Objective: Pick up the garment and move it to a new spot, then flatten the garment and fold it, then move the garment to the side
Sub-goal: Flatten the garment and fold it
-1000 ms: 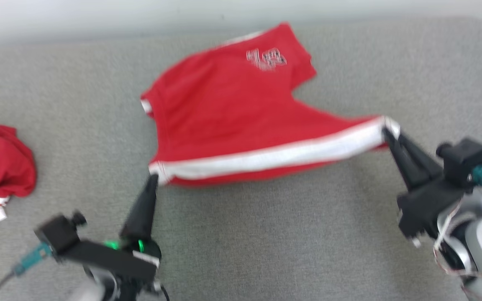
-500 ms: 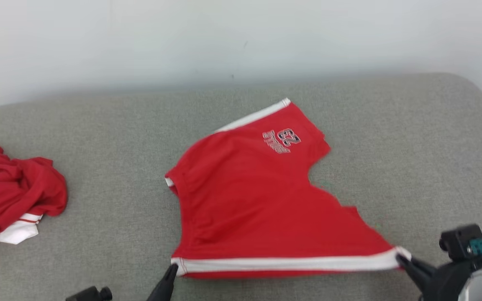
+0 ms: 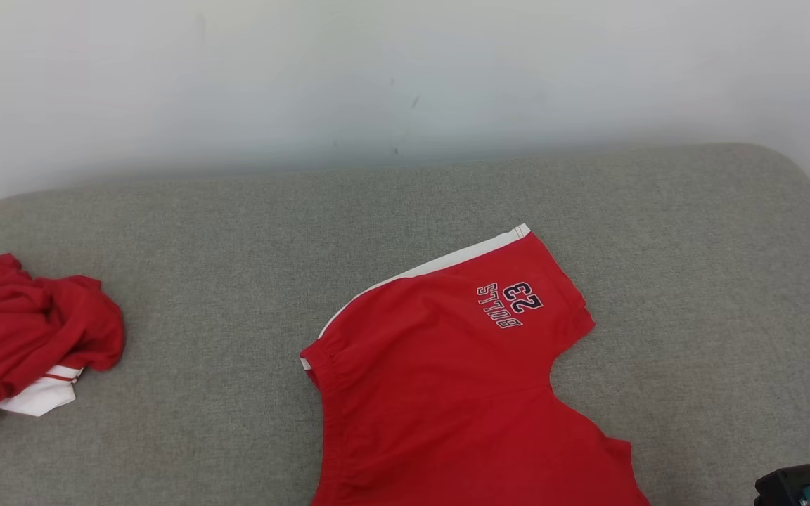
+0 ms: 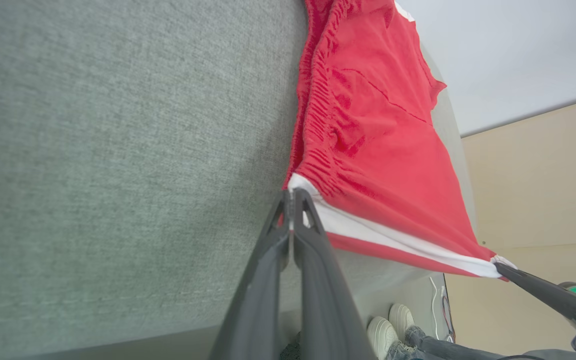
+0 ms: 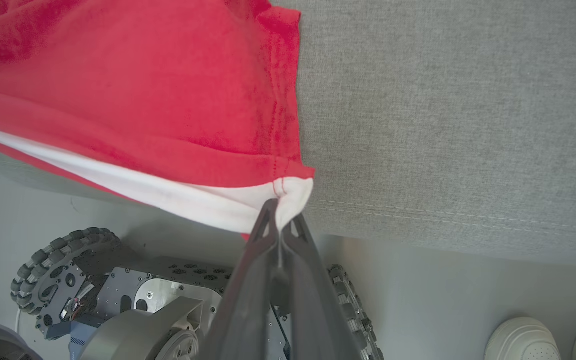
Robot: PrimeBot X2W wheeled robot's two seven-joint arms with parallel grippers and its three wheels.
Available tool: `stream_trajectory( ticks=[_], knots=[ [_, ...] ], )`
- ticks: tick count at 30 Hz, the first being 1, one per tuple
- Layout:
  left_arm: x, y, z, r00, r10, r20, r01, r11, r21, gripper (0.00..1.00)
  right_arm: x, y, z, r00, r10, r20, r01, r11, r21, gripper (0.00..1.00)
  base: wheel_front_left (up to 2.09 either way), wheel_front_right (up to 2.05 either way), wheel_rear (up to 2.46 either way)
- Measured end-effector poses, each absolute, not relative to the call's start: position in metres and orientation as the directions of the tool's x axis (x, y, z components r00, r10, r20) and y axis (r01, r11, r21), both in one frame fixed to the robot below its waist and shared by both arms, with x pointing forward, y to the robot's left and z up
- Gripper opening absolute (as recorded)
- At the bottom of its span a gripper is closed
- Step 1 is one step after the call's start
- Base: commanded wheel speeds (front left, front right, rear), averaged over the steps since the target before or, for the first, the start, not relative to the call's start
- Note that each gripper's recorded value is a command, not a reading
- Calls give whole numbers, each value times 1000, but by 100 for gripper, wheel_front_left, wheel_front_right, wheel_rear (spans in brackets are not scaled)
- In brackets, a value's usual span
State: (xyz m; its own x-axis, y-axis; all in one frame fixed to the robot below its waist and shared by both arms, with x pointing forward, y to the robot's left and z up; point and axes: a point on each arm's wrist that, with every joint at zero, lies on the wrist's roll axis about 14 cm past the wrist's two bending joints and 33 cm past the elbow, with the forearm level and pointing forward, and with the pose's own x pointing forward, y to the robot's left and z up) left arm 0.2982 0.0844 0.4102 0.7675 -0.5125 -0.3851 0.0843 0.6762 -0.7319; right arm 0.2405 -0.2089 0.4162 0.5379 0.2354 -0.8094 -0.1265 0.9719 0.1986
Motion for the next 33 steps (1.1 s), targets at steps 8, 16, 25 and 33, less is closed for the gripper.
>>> stream_trajectory(
  ticks=[8,16,25,33],
  knots=[
    [315,85,434,840,-456,-294,90,651,-754,0,272,-214,446,667,189,-720,-163,981,107,0,0,0,0],
    [337,76,450,876,-428,-222,109,625,-773,0,323,-209,469,772,189,-606,-241,971,-4,0,0,0,0],
    [373,75,465,903,-397,-164,141,633,-761,0,385,-201,479,812,212,-544,-330,935,-128,0,0,0,0],
    [417,77,489,933,-348,-88,170,643,-747,0,447,-185,497,862,263,-433,-369,912,-180,0,0,0,0]
  ],
)
